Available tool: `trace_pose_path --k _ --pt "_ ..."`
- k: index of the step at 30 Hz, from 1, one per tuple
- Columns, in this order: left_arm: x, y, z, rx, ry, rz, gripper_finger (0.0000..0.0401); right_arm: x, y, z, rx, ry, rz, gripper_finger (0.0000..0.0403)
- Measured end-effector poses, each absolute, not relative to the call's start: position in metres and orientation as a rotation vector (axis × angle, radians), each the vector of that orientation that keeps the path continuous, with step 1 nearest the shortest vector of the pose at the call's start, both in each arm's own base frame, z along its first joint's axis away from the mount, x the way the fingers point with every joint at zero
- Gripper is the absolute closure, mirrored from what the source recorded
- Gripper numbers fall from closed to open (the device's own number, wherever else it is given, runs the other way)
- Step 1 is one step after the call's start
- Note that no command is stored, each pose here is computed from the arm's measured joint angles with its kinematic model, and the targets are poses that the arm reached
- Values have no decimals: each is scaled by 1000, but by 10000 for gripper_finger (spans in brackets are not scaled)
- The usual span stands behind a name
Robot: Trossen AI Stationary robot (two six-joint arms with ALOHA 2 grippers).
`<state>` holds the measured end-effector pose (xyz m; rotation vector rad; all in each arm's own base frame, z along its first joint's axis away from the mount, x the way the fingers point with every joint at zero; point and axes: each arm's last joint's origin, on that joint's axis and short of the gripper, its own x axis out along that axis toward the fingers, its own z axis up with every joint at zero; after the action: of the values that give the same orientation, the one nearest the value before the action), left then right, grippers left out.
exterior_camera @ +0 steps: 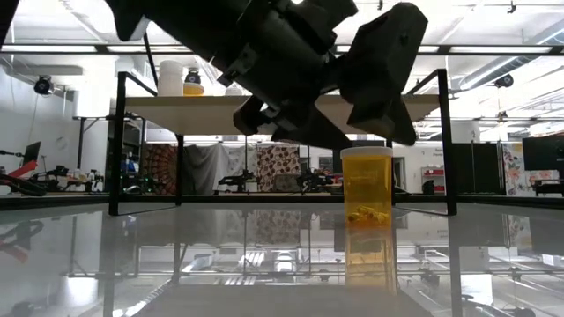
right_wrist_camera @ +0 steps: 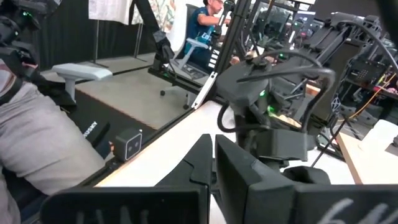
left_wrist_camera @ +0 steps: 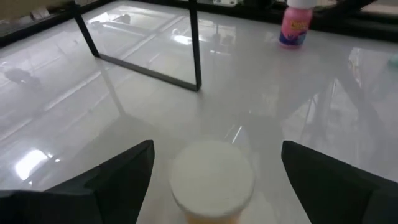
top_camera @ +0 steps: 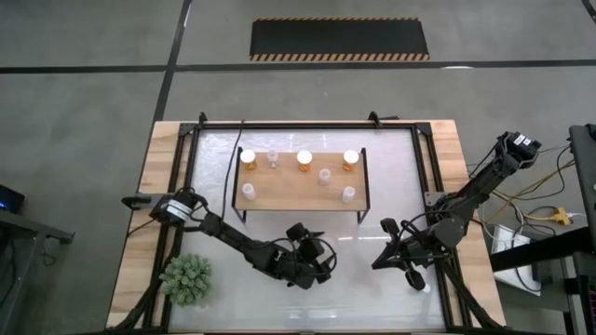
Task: Pick and place medicine bottles onto shelf by color
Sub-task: Put the orange pill bottle on the shelf
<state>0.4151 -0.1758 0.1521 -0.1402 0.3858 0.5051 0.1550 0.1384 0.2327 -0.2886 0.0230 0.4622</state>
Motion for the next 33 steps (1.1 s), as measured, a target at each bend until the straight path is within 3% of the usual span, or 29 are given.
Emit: trace_pose_path --k 33 --pt "407 -167 135 -204 403 540 68 155 138 232 -289 26 463 390"
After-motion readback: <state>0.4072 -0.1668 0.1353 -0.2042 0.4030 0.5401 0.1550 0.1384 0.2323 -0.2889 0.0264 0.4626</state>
